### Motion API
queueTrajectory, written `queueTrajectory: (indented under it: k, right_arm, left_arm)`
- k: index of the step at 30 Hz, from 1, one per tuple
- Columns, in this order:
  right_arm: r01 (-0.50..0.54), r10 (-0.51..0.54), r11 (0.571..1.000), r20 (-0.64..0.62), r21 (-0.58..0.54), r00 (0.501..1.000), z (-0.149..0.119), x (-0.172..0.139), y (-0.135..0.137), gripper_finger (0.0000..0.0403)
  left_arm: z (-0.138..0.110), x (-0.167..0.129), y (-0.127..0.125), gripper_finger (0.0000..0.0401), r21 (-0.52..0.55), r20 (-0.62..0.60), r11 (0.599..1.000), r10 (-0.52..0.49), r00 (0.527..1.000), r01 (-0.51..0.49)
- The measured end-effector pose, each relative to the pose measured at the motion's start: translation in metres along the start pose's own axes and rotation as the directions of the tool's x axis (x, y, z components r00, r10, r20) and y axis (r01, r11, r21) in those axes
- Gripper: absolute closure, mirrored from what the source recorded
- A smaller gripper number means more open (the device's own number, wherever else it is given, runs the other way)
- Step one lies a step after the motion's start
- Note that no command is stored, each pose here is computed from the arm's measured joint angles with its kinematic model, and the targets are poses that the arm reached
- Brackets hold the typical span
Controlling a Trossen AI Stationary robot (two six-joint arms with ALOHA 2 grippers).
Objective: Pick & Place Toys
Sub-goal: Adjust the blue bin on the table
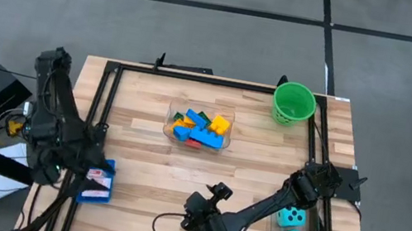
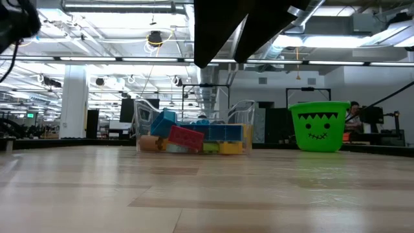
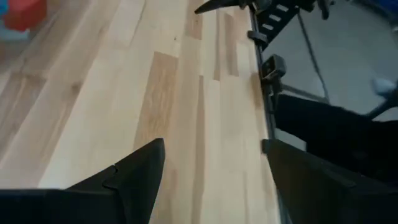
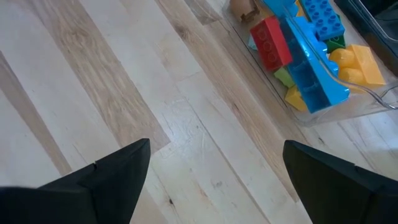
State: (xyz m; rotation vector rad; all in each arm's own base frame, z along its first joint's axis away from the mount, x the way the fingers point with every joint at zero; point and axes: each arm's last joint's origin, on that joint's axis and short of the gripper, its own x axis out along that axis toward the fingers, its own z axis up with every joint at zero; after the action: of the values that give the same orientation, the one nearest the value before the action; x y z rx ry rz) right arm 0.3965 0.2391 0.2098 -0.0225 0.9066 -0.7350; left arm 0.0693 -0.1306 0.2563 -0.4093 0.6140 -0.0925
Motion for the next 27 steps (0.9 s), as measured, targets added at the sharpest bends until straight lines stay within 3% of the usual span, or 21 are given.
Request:
queueTrajectory:
  k: [5,10,13,17,22,27]
  right_arm:
    - [0.0,0.0,1.0,0.0,-0.007,1.0,0.0,0.0,0.0,0.0044]
    - [-0.002,0.002,1.0,0.0,-0.007,1.0,0.0,0.0,0.0,0.0044]
    - [-0.002,0.002,1.0,0.001,-0.006,1.0,0.0,0.0,0.0,0.0044]
    - [-0.003,0.003,1.0,0.001,-0.006,1.0,0.0,0.0,0.0,0.0044]
    - [-0.003,0.003,1.0,0.001,-0.007,1.0,0.0,-0.001,0.001,0.0044]
    - [-0.003,0.003,1.0,0.001,-0.007,1.0,0.0,-0.001,0.0,0.0044]
  left_arm:
    - [-0.006,0.031,-0.008,0.0175,0.071,-0.088,0.994,0.09,0.992,-0.084]
    - [-0.012,0.068,-0.004,0.0305,0.086,-0.303,0.983,0.179,0.936,-0.16]
    - [-0.013,0.088,-0.005,0.0383,0.091,-0.378,0.986,0.161,0.912,-0.136]
    - [-0.018,0.11,-0.01,0.0391,0.092,-0.444,0.994,0.096,0.891,-0.061]
    - [-0.029,0.127,-0.005,0.0398,0.088,-0.535,0.991,0.136,0.834,-0.105]
    - [-0.032,0.129,-0.004,0.04,0.089,-0.563,0.99,0.142,0.814,-0.112]
